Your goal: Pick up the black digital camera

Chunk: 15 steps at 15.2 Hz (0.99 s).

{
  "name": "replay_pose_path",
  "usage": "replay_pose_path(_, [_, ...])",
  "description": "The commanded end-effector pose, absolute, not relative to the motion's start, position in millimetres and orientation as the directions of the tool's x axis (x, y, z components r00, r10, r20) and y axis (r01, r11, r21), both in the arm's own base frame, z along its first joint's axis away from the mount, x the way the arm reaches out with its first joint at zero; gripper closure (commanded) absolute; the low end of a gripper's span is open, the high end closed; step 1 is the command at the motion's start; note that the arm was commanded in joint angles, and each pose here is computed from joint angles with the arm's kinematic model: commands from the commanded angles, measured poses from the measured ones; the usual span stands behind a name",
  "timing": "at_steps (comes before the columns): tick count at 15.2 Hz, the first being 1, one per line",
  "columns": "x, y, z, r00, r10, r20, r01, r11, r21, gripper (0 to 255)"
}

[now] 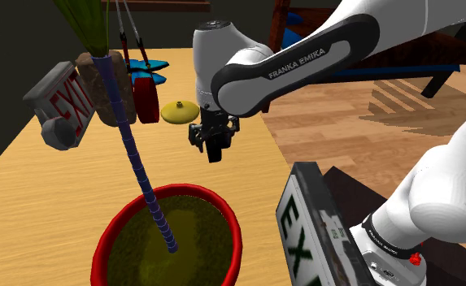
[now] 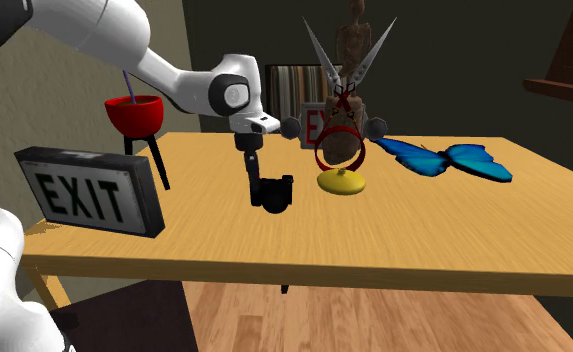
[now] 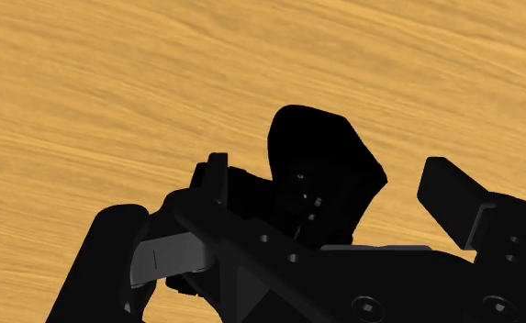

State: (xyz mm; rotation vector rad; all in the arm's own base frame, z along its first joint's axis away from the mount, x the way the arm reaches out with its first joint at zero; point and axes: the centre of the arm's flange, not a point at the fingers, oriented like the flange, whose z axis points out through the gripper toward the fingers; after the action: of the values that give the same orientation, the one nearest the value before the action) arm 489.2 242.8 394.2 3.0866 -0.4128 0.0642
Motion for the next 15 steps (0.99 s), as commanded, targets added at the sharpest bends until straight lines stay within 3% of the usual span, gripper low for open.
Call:
replay_pose_path(1, [489.7,243.6,386.2,0.964,-0.262,0.045,-0.263,-0.965,0.021,0])
replay_pose_path(2, [489.7,243.6,386.2,0.964,-0.262,0.045,-0.263,-0.965,0.021,0])
replay_pose_path(3, [489.2,243.6,386.2,0.964,-0.262,0.045,-0.263,-0.965,0.021,255])
replay_pose_path(15, [489.7,243.6,402.0,0.964,-0.262,0.045,-0.263,-0.965,0.021,255])
